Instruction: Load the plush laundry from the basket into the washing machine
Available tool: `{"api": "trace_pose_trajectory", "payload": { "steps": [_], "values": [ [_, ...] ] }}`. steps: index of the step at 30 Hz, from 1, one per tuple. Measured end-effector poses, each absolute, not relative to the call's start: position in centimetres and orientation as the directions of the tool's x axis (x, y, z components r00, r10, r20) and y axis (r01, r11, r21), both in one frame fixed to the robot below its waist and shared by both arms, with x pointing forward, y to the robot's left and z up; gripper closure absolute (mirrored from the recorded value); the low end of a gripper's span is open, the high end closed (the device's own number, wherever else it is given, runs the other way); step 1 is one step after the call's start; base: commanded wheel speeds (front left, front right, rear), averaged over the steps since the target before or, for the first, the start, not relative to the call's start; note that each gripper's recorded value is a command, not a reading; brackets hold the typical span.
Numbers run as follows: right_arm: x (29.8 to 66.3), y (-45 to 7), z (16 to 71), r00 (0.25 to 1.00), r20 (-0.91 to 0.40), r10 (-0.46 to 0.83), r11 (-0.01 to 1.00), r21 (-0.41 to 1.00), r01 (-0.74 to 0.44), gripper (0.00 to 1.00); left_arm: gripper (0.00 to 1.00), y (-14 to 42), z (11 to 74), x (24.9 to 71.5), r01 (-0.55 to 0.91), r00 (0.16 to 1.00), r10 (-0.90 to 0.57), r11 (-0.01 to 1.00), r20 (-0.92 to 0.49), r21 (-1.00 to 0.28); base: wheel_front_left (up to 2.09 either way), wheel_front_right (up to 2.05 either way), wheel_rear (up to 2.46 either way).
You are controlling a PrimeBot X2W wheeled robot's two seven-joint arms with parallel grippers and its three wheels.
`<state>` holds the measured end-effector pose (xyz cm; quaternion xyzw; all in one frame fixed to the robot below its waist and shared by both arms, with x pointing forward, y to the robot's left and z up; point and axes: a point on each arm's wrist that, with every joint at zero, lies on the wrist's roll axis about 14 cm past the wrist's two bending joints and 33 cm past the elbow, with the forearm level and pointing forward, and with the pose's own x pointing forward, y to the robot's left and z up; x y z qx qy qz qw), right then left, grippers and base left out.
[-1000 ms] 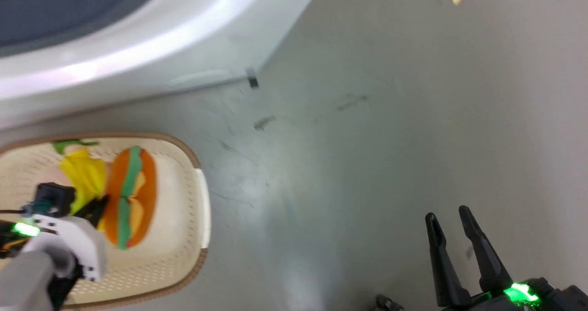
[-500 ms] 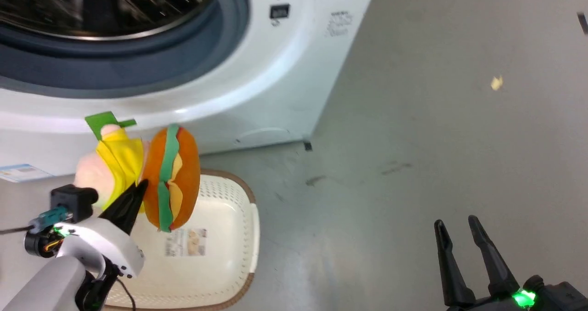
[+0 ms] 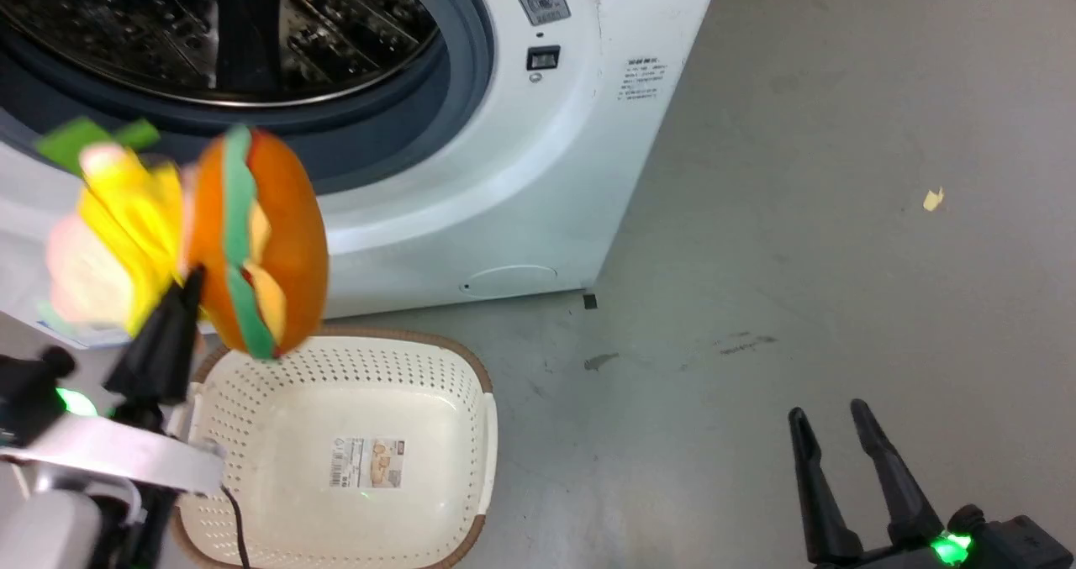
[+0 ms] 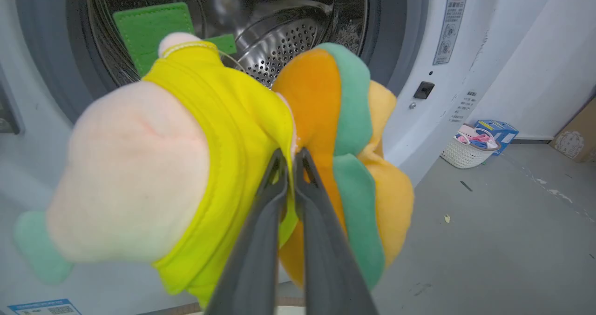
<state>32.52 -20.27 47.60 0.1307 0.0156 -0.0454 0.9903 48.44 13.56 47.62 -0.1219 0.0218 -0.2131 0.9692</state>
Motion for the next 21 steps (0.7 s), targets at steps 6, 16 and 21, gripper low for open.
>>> {"api": "trace_pose_trajectory", "payload": {
  "steps": [6,16,21],
  "values": [
    [32.8,-19.7,47.0,0.995,-0.068,-0.075,0.961,0.261,0.091,0.0,1.0,13.7,49.7,50.4,0.415,0.91,-0.402,0.874,0.104,-0.253,0.0,0.0,0.0],
    [32.9,-19.4,45.8,0.987,-0.131,-0.096,0.957,0.262,0.128,0.0,1.0,12.1,49.2,57.4,0.486,0.874,-0.466,0.846,0.14,-0.218,0.0,0.0,0.0],
    [32.3,-19.8,45.0,0.975,-0.178,-0.134,0.947,0.268,0.179,0.0,1.0,10.6,48.6,61.7,0.521,0.853,-0.507,0.832,0.121,-0.19,0.0,0.0,0.0]
  ]
}}
